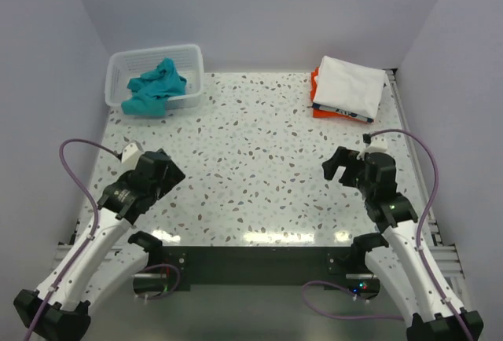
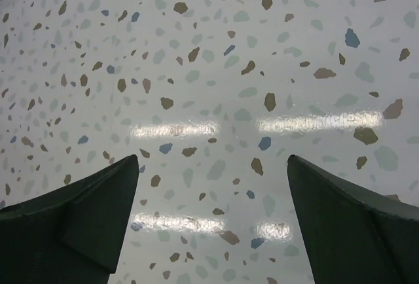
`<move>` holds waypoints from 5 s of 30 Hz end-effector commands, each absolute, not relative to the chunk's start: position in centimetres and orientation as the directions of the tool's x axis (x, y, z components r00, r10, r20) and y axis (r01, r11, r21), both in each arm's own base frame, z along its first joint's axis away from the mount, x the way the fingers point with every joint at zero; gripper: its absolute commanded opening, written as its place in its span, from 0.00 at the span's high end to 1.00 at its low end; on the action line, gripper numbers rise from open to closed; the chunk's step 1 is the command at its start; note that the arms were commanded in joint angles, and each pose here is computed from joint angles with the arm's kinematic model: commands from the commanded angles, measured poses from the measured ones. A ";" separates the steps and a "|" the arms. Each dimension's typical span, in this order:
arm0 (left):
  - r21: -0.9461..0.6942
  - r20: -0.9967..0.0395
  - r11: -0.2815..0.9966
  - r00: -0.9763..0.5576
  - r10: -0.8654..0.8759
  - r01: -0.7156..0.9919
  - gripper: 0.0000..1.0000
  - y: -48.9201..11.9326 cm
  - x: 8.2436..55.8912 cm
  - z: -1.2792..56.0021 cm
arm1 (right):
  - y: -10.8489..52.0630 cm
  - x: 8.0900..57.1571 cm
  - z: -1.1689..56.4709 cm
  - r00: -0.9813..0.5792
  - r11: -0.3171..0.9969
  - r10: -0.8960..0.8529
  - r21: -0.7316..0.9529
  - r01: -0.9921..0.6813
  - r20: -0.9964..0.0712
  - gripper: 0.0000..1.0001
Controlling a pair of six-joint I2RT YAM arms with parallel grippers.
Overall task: Fold and stack the t-shirts
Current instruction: Grab the tshirt from the pile, then move the tshirt to the center of the board, then flatten the tshirt out
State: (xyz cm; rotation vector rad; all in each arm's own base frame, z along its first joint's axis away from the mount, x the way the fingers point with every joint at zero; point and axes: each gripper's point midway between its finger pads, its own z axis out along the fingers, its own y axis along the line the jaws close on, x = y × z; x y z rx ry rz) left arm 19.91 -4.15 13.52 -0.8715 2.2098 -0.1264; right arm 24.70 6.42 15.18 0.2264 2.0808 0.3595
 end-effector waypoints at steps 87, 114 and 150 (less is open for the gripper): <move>-0.457 -0.810 0.745 0.118 -0.574 0.486 1.00 -14.7 36.1 58.7 | 8.6 24.8 15.6 -0.469 0.894 0.347 0.437 -0.096 -0.812 0.01; -0.519 -0.805 0.854 -0.355 -0.475 0.034 0.95 -22.0 34.2 30.3 | 5.7 24.7 14.0 -0.481 0.924 0.365 0.374 0.082 -0.797 0.01; -0.360 -0.418 0.832 -0.724 -0.549 -0.422 0.03 -11.1 26.7 3.3 | 12.4 18.1 6.3 -0.858 0.914 0.268 0.397 0.083 -0.438 0.05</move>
